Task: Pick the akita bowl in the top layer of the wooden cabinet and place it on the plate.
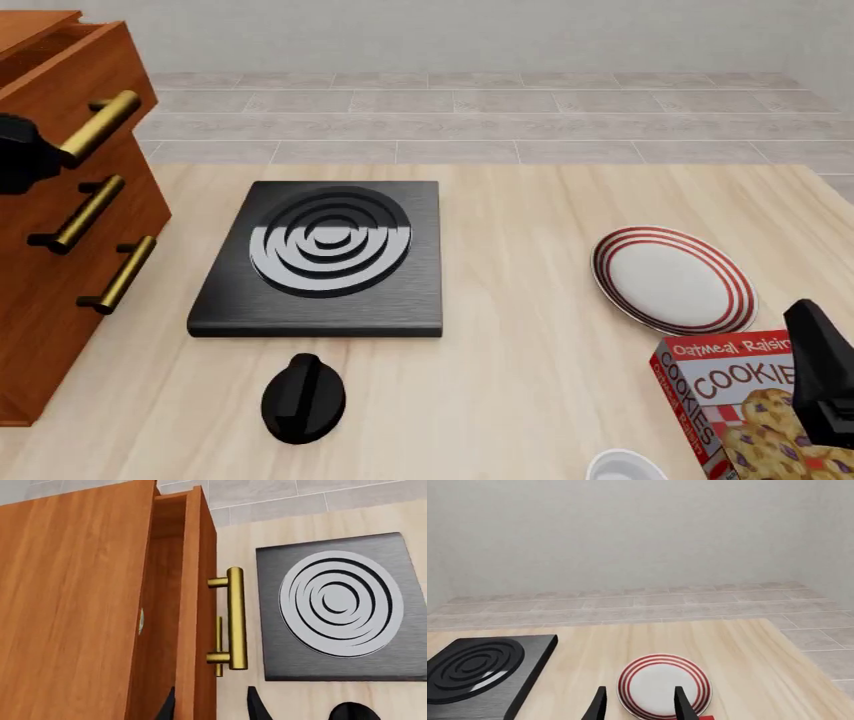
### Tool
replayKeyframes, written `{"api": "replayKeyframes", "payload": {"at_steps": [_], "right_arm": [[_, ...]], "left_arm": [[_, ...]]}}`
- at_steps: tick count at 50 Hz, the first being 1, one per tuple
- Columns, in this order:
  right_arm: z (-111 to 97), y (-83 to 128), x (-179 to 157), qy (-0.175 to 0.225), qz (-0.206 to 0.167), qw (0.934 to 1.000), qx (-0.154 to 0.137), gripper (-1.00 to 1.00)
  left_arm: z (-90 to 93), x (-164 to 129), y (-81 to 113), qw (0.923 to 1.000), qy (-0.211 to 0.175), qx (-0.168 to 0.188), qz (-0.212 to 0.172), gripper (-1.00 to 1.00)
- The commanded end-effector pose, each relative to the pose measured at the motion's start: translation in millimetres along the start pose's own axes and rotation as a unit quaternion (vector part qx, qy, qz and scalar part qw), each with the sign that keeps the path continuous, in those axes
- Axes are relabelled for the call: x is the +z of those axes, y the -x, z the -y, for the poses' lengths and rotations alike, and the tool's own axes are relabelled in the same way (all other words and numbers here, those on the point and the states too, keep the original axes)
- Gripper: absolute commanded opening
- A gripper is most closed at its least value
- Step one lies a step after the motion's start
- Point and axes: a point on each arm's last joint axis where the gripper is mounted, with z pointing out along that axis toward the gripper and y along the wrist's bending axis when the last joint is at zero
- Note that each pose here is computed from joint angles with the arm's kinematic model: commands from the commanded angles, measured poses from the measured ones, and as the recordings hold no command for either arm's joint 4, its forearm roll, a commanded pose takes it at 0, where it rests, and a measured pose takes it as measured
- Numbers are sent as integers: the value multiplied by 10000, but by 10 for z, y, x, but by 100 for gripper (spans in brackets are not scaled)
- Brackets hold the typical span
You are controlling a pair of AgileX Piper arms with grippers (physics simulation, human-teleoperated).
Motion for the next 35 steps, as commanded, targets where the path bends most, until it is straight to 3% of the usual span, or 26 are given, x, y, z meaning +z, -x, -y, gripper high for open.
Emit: {"api": "replayKeyframes", "payload": {"at_steps": [1, 2, 9, 13, 35], "right_arm": [[1, 2, 0, -7, 8, 10000, 12, 100], [1, 2, 0, -6, 10, 10000, 12, 100], [1, 2, 0, -13, 13, 10000, 20, 100], [1, 2, 0, -11, 17, 10000, 29, 100], [1, 7, 0, -15, 32, 10000, 39, 100]], "left_arm": [[281, 183, -67, 9968, -657, 85, -438, 100], [362, 169, -58, 9958, -796, 31, -462, 100], [349, 134, -43, 9960, -783, 103, -416, 100], [452, 97, -37, 9944, -963, 121, -412, 100], [605, 56, 11, 9915, -1233, 211, -359, 100]]}}
